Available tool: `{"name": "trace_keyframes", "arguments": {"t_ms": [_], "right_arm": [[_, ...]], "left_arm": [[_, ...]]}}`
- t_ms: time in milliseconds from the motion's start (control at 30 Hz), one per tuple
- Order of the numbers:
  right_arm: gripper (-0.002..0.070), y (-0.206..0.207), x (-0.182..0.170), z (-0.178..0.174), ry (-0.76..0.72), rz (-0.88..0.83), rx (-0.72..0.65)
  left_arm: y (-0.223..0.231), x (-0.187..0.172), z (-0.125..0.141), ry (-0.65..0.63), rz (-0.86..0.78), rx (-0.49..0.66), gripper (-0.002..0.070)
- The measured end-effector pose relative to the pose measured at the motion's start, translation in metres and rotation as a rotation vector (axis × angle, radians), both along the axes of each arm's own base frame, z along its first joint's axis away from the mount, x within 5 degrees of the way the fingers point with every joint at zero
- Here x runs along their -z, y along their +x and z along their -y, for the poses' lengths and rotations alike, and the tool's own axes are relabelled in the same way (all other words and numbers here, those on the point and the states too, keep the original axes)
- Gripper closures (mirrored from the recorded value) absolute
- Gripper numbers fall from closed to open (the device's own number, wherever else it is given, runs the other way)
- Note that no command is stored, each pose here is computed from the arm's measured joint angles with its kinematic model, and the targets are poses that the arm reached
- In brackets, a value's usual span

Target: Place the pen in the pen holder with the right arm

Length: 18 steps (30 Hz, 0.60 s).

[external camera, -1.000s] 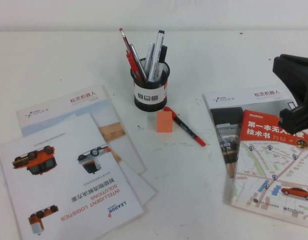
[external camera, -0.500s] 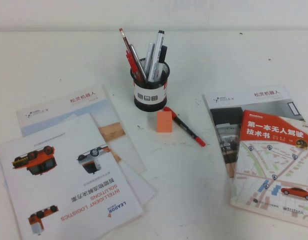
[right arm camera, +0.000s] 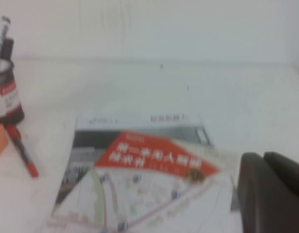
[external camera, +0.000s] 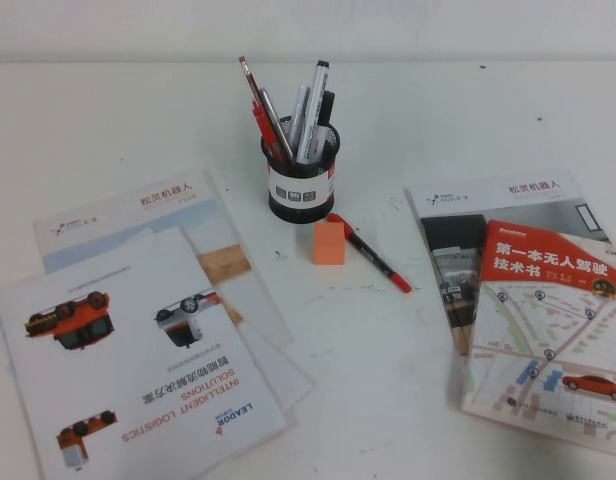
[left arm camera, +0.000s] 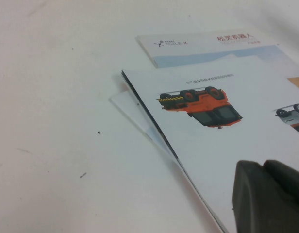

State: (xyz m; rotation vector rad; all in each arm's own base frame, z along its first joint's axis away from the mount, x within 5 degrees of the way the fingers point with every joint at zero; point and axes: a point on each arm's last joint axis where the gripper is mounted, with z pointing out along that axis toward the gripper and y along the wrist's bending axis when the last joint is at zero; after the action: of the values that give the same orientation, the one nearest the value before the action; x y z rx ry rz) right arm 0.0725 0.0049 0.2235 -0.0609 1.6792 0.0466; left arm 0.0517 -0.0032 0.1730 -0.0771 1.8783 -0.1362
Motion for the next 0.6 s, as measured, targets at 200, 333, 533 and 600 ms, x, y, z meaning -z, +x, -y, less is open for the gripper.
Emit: {"name": "trace_keyframes", "arguments": {"t_ms": [200, 333, 533, 600], "right_arm": [[0.0696, -0.010, 0.036, 0.001, 0.052, -0.053, 0.008], [0.0696, -0.015, 0.042, 0.001, 0.050, -0.108, 0.014], [0.0696, -0.019, 0.048, 0.002, 0.021, -0.156, 0.021], [0.0696, -0.019, 0.049, 0.002, 0.021, -0.158, 0.022]], "left_arm": [[0.000, 0.000, 0.000, 0.000, 0.000, 0.000, 0.0677], [0.000, 0.000, 0.000, 0.000, 0.000, 0.000, 0.0677], [0.000, 0.000, 0.000, 0.000, 0.000, 0.000, 0.0677], [0.000, 0.000, 0.000, 0.000, 0.000, 0.000, 0.0678]]}}
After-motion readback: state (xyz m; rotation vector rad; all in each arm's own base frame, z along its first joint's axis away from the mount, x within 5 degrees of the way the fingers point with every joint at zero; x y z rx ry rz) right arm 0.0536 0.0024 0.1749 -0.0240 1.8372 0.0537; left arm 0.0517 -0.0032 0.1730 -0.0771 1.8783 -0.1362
